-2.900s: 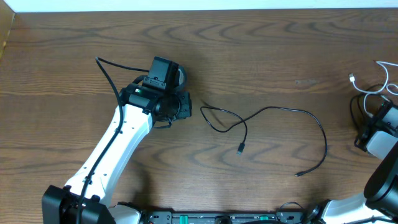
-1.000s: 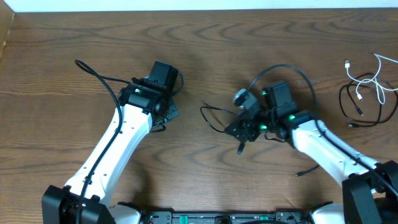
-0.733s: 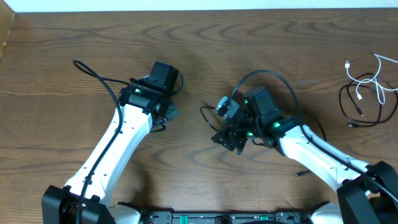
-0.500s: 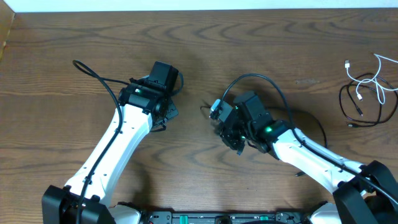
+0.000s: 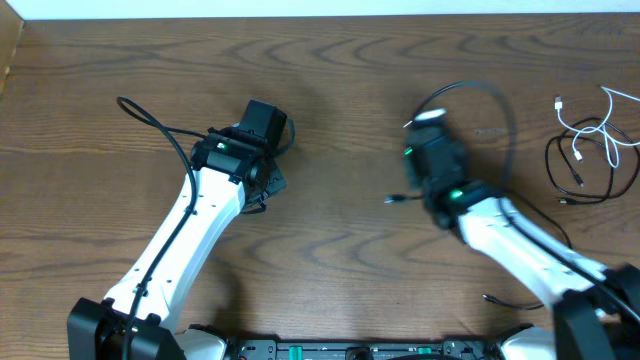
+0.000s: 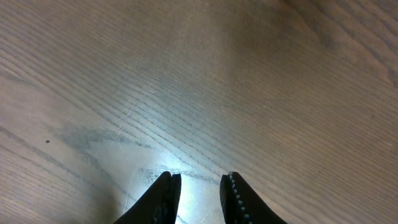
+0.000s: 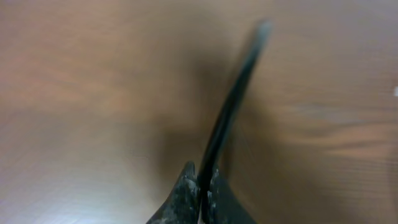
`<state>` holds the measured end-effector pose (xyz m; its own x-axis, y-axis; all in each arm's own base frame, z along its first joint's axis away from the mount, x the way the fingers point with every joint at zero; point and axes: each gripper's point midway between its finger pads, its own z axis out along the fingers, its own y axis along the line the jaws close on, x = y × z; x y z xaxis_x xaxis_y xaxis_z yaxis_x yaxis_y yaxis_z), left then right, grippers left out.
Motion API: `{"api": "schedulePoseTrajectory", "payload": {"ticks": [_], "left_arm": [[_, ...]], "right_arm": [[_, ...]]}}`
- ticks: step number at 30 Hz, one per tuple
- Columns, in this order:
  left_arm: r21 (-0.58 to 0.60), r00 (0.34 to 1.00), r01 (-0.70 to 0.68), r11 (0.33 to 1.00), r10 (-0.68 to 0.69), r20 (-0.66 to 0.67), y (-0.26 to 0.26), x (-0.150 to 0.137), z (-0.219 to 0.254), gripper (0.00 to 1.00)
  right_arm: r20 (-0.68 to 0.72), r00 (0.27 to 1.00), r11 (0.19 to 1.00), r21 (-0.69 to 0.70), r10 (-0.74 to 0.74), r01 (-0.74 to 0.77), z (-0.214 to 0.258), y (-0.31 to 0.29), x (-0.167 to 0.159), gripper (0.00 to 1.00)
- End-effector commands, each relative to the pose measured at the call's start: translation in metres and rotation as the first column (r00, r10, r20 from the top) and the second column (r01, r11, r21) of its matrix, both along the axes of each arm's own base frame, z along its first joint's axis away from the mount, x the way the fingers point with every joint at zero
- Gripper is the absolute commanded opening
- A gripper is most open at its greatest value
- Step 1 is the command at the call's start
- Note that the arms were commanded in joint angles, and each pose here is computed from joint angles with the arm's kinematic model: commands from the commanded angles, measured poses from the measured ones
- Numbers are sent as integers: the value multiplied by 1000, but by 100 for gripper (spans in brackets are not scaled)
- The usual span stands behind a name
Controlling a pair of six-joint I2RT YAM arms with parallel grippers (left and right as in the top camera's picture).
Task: Untangle cables
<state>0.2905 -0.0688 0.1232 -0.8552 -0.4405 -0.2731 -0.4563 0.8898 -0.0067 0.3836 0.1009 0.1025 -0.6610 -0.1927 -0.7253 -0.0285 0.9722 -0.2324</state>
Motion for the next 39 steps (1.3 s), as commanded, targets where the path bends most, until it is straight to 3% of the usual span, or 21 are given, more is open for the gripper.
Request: {"api": "schedulePoseTrajectory", "payload": {"ticks": [1, 6, 11, 17, 21, 32, 35, 39], "left_arm": [[27, 1000, -14, 1000, 14, -9, 5, -1, -3, 27], [27, 1000, -14, 1000, 14, -9, 5, -1, -3, 27], [27, 1000, -14, 1000, 14, -9, 5, -1, -3, 27], [27, 1000, -14, 1000, 14, -9, 5, -1, -3, 27], [27, 1000, -14, 1000, 14, -9, 5, -1, -3, 27], [21, 1000, -13, 1000, 13, -11, 4, -1, -3, 28], [5, 1000, -10, 1000, 10, -16, 1, -2, -4, 28], [3, 1000, -10, 1000, 10, -17, 1, -2, -4, 28]], "right_arm": [[285, 926, 966, -2, -247, 258, 119, -82, 31, 1], [440, 801, 909, 115, -407, 400, 205, -159, 32, 1], [502, 736, 888, 188, -454, 420, 244, -208, 29, 1], [666, 693, 959, 240, -277, 153, 315, -216, 41, 1], [704, 688, 976, 217, -177, 29, 338, -212, 38, 1], [640, 768, 999, 3, -36, 45, 318, -228, 34, 1], [528, 849, 999, -36, -12, 36, 285, -228, 32, 1], [243, 970, 1000, 2, -10, 10, 205, -224, 20, 1]]}}
